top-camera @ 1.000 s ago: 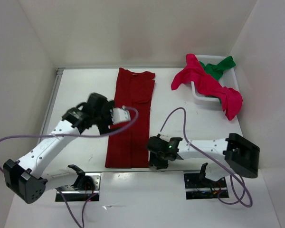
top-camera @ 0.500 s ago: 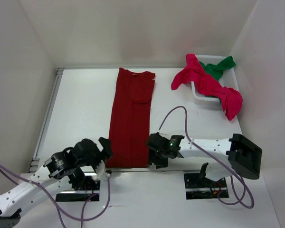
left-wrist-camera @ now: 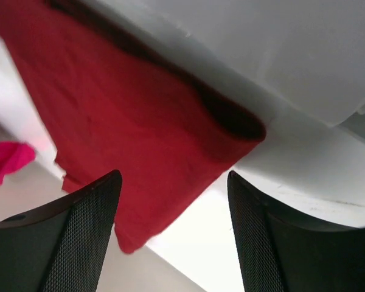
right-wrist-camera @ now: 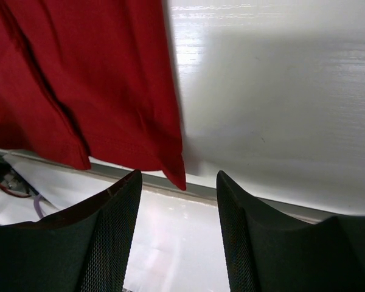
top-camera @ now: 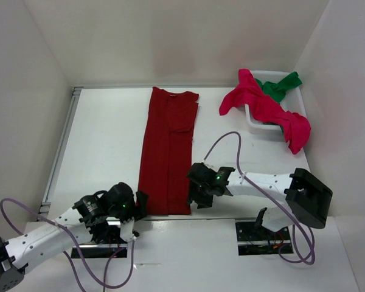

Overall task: Fold and stack the t-shirts
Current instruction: Grab the bottom of the folded rectangular tshirt with both arms

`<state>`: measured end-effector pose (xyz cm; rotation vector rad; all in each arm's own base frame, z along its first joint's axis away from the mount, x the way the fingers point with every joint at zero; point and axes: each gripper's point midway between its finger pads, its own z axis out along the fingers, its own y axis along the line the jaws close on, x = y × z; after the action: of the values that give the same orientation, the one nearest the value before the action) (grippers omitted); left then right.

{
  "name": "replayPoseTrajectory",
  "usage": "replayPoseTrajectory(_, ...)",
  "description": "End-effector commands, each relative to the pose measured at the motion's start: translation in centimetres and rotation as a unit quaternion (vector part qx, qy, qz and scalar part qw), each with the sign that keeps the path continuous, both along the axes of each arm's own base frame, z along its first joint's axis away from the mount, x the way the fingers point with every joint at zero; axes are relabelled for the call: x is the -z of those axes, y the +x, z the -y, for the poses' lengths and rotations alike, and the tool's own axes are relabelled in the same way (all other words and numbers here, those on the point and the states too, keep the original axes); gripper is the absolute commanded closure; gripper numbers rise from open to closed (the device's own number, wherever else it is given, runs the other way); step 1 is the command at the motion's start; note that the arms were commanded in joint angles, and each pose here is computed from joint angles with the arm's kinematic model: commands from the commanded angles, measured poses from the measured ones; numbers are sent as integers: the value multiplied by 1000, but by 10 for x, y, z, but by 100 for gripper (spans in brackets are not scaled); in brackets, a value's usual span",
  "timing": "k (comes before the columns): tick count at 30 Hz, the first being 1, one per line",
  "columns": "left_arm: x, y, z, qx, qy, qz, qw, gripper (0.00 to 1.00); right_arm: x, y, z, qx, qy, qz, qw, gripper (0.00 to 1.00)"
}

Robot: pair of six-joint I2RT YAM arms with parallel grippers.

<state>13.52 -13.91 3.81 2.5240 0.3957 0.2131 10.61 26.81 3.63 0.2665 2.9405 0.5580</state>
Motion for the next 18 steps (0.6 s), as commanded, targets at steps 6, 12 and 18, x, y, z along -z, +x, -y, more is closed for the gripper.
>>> replayPoseTrajectory(6, 8, 1, 22, 41, 20, -39, 998, 12, -5, 18, -25, -20, 14, 4, 1000, 40)
replayPoseTrajectory(12, 4, -2, 24, 50, 16, -41, 998, 29, -3, 17, -27, -26, 15, 1, 1000, 40)
replayPoseTrajectory(18, 2, -3, 21, 56, 25, -37, 997, 67, 0, 10, -26, -39, 21, -12, 999, 40)
